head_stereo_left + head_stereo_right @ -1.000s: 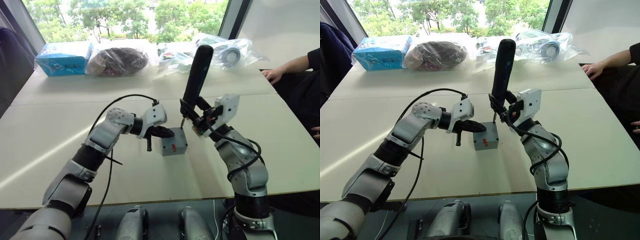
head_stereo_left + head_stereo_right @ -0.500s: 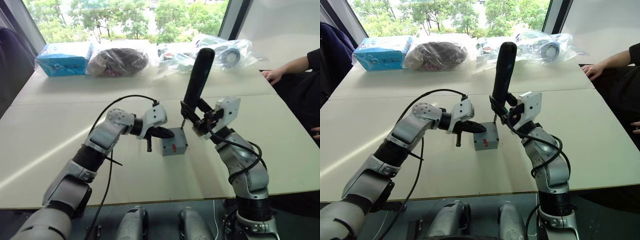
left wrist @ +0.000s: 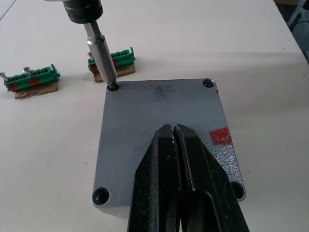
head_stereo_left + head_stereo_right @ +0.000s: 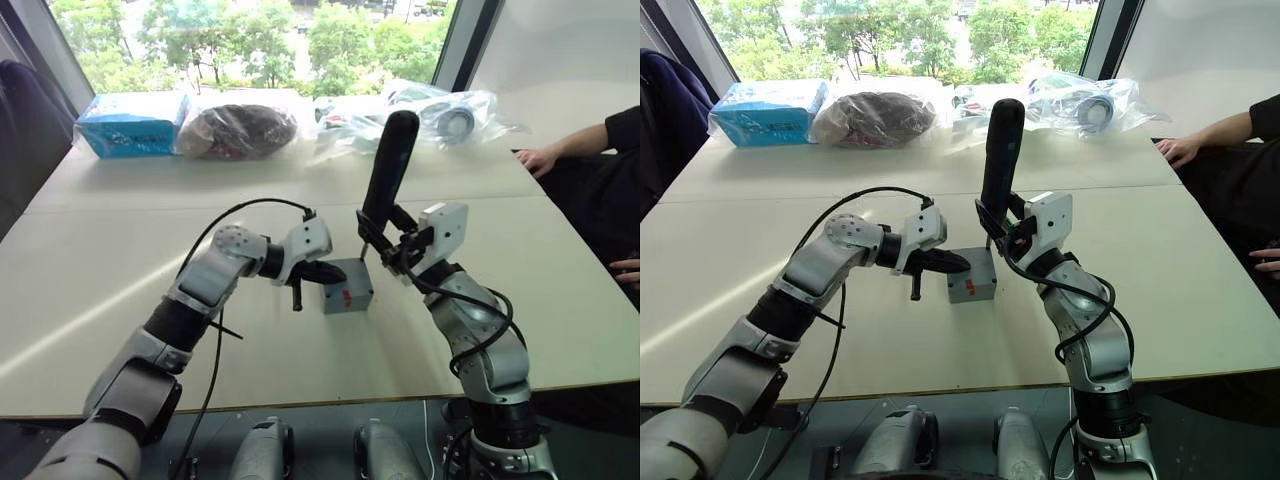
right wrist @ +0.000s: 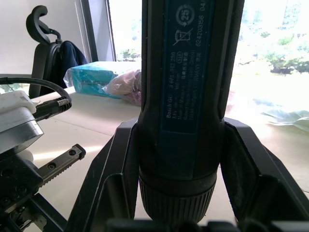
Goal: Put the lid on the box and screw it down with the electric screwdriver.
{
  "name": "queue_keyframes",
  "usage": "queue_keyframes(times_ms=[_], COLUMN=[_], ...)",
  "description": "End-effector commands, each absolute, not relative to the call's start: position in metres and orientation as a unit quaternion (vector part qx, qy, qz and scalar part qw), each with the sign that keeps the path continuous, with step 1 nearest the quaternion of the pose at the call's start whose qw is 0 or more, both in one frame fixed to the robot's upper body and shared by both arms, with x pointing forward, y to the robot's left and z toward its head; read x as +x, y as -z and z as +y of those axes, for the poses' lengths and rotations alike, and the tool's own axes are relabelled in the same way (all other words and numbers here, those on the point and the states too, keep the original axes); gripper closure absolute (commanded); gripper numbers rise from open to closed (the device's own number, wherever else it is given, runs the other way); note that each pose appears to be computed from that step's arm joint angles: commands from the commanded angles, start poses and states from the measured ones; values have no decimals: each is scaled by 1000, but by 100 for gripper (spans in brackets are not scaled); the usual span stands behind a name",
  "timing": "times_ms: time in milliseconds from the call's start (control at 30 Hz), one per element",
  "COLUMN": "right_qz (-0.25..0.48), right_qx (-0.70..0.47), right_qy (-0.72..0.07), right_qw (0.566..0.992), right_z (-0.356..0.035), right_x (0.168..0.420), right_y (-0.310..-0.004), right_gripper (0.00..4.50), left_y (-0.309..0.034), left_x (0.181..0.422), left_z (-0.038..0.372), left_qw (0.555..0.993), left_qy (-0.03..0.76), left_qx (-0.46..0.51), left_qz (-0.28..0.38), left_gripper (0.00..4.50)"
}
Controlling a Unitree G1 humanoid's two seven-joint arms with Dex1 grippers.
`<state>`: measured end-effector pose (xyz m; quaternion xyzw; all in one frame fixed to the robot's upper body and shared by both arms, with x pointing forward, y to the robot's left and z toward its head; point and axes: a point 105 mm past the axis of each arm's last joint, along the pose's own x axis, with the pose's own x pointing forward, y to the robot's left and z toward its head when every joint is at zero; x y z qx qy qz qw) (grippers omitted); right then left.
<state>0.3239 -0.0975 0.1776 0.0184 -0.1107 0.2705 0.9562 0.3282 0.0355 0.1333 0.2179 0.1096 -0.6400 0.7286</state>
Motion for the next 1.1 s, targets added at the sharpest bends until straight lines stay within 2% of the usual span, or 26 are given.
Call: queue_keyframes(times_ms=[33,500,1100], right_qz=[1,10,-33], right_qx=[30,38,36], right_qy=[-261,-243,-257], right_qw=[965,969,965], right_z=[-100,-104,-103], right_x=[326,330,328], right_y=[-123,-120,-146], right_gripper=[271,271,271], left_y=[-127,-125,-124], left_x=[325,326,326], left_z=[37,37,36], left_qw=[729,729,730], left_qy=[636,635,635], left_qx=[224,224,221], left_qz=[119,120,121], left_gripper=[450,450,450])
